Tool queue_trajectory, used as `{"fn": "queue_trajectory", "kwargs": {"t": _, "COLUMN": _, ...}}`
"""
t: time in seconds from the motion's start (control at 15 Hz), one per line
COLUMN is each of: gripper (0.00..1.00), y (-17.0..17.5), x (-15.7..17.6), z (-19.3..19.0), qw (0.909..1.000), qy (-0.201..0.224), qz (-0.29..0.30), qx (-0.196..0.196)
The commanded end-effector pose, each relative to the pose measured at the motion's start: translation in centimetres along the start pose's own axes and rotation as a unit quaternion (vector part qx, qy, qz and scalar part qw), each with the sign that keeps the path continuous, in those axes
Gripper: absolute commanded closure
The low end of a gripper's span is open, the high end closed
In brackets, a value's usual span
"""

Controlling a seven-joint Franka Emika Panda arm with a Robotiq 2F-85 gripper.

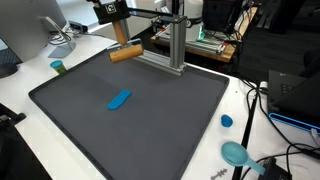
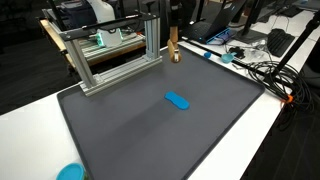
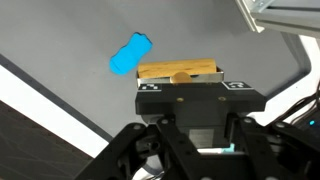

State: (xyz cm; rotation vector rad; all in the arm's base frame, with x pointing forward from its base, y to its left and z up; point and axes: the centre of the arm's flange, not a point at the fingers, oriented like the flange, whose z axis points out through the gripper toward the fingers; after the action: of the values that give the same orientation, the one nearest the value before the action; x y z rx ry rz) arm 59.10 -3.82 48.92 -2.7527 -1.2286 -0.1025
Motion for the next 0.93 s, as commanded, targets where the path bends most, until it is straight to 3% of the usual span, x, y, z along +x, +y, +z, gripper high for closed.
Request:
{"fn": "queue_trajectory", "kwargs": {"t": 0.0, "gripper": 0.78, "y": -8.5, "x": 0.2, "z": -0.4, "qw": 0.9949, "qy": -0.012, "qz": 0.099, "qx": -0.01}}
{"fn": "queue_trajectory", "kwargs": {"t": 0.27, "gripper": 0.78, "y": -13.2, "x": -0.8, "z": 0.8, "qw": 0.9777, "qy": -0.031, "qz": 0.207, "qx": -0.01}}
{"fn": "queue_trajectory", "kwargs": {"t": 0.4, "gripper": 0.78, "y": -14.4, "x": -1.5, "z": 1.4, "qw": 0.9664, "qy": -0.014, "qz": 0.255, "qx": -0.027}}
{"fn": "queue_trajectory", "kwargs": {"t": 0.47, "gripper": 0.53, "y": -11.9, "x": 0.3, "z": 1.5, "qw": 0.976, "qy": -0.028, "qz": 0.216, "qx": 0.0}}
{"fn": "queue_trajectory", "kwargs": {"t": 0.6, "gripper": 0.53, "y": -12.9, "x": -0.4, "z": 1.8, "qw": 0.9705, "qy": -0.02, "qz": 0.24, "qx": -0.008}}
{"fn": "queue_trajectory", "kwargs": {"t": 0.67, "gripper": 0.78, "y": -13.1, "x": -0.6, "z": 1.8, "qw": 0.9694, "qy": -0.019, "qz": 0.245, "qx": -0.009}}
{"fn": "queue_trajectory", "kwargs": {"t": 0.87, "gripper": 0.78, "y": -12.3, "x": -2.1, "z": 2.4, "qw": 0.9424, "qy": -0.024, "qz": 0.333, "qx": -0.02}}
